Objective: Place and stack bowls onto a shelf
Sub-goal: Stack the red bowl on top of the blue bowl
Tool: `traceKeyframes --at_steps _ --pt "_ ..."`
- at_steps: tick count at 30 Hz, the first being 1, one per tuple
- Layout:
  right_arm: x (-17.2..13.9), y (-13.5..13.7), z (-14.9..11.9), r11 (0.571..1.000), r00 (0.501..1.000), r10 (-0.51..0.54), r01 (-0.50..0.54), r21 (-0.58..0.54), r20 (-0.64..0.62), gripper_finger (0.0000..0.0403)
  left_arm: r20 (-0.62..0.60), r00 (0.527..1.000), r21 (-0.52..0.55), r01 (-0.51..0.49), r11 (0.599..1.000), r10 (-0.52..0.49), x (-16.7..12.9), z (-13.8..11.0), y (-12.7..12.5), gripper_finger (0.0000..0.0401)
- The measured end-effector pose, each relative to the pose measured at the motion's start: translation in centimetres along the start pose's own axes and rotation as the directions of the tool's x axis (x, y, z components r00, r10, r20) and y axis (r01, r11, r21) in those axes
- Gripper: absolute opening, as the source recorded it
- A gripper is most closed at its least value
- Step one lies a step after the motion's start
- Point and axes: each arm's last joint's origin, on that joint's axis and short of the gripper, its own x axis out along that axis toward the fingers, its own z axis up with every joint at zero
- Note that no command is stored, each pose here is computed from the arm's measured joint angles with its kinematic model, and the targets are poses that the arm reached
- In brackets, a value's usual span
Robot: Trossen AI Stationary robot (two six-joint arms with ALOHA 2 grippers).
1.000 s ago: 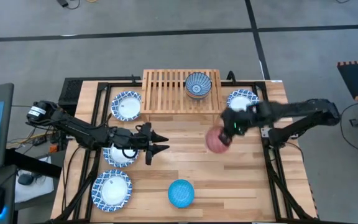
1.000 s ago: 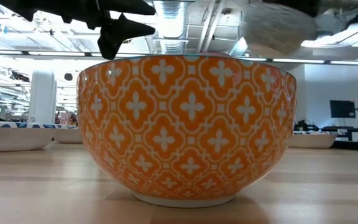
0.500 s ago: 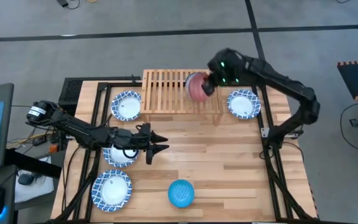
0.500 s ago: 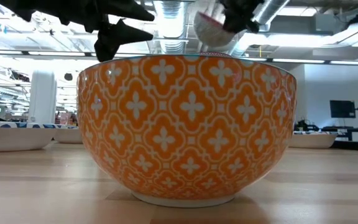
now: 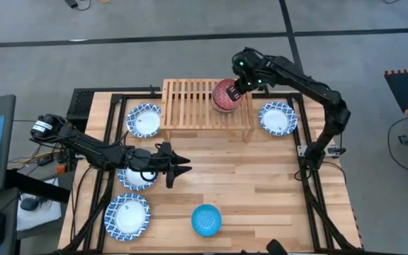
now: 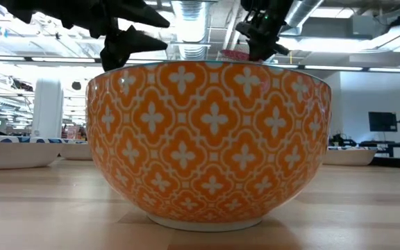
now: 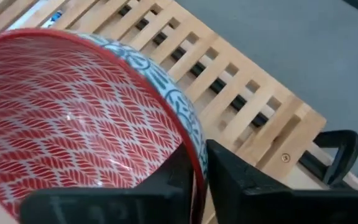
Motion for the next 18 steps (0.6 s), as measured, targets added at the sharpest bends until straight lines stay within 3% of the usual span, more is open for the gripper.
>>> traceKeyframes --at_steps 12,18 --pt "-2.2 -0.8 1.0 0.999 0.988 0.034 -0.038 0.025 0.154 0.0185 -0.003 1.000 -0.005 -0.005 1.000 0.005 0.0 0.0 0.0 0.0155" --pt "-2.2 -0.7 1.3 0.998 0.982 0.035 -0.043 0.036 0.185 0.0197 0.001 1.000 -0.008 -0.011 1.000 0.011 0.0 0.0 0.1 0.0155"
